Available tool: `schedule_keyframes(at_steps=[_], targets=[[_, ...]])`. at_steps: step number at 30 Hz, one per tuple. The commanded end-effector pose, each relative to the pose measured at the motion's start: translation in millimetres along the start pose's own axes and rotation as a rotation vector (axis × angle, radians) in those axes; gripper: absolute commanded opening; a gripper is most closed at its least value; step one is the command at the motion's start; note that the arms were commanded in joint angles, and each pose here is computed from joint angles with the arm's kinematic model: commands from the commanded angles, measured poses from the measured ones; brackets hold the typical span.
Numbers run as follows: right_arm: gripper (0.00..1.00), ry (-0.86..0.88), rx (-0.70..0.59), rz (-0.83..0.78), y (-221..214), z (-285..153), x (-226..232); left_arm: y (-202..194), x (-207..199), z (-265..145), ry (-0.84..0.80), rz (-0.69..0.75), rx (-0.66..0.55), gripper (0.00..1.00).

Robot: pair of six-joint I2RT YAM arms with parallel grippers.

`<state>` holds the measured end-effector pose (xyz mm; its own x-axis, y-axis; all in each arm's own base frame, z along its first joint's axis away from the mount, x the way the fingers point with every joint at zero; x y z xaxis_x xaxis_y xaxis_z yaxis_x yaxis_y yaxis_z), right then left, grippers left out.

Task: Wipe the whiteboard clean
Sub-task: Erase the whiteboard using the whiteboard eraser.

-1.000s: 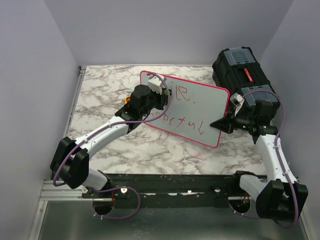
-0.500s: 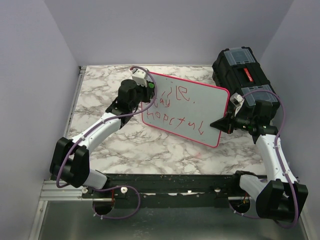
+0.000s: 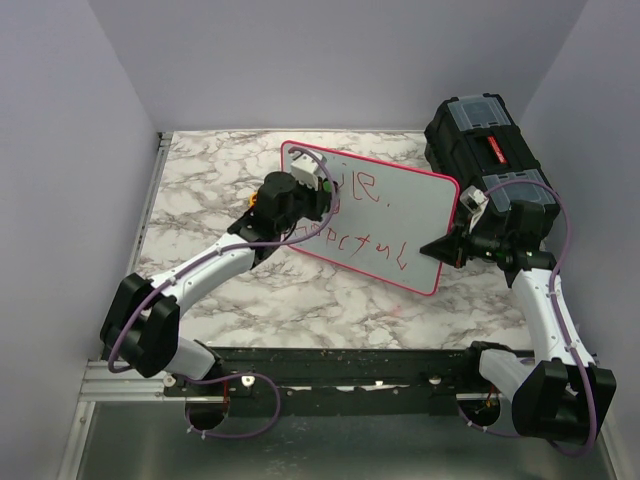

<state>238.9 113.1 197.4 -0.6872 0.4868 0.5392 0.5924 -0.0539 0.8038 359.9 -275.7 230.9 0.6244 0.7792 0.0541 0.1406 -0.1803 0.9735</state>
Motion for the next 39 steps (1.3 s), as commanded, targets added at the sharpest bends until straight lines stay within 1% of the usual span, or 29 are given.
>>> schedule_keyframes(at_steps=[1, 4, 7, 10, 16, 19, 21, 23, 29, 32, 35, 39], targets=[[0.01, 0.019, -0.024, -0.129, 12, 0, 3, -10, 40, -6, 0.078, -0.03, 0.008, 0.0], [0.0, 0.021, -0.024, -0.129, 12, 0, 4, -8, 62, -12, 0.116, -0.044, 0.003, 0.0], [0.01, 0.023, -0.023, -0.127, 12, 0, 4, -5, 66, -15, 0.116, -0.044, -0.003, 0.0], [0.01, 0.021, -0.023, -0.128, 12, 0, 3, -5, 51, -11, 0.07, -0.063, -0.012, 0.0], [0.01, 0.018, -0.022, -0.124, 11, 0, 2, -5, 7, -2, -0.006, -0.043, -0.011, 0.0], [0.01, 0.019, -0.02, -0.122, 11, 1, 2, -3, -2, -2, -0.017, -0.04, -0.016, 0.0], [0.0, 0.018, -0.021, -0.124, 11, 0, 2, -5, 0, -2, -0.006, -0.028, -0.007, 0.0], [0.01, 0.018, -0.022, -0.125, 11, 0, 2, -8, 13, -2, 0.029, -0.015, 0.007, 0.0], [0.01, 0.019, -0.023, -0.129, 12, 0, 3, -10, 58, -14, 0.103, -0.059, -0.001, 0.0], [0.01, 0.023, -0.023, -0.127, 12, 0, 4, -10, 65, -17, 0.109, -0.064, 0.001, 0.0], [0.0, 0.021, -0.022, -0.126, 12, 0, 3, -10, 55, -14, 0.068, -0.083, -0.007, 0.0], [0.01, 0.017, -0.023, -0.128, 11, 0, 2, -9, 25, -8, 0.013, -0.065, -0.009, 0.0]])
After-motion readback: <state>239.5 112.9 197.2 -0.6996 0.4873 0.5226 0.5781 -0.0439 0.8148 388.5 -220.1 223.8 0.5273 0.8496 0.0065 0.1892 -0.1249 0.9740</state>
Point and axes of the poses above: each gripper's point midway between its finger pads, its own z axis out along the fingers, its own x axis along the line the jaws close on, y = z × x, the point moved 1 cm from there along -z, back along the fingers, and after that the axes turned 13 degrees about z, right-handed, at the moved point
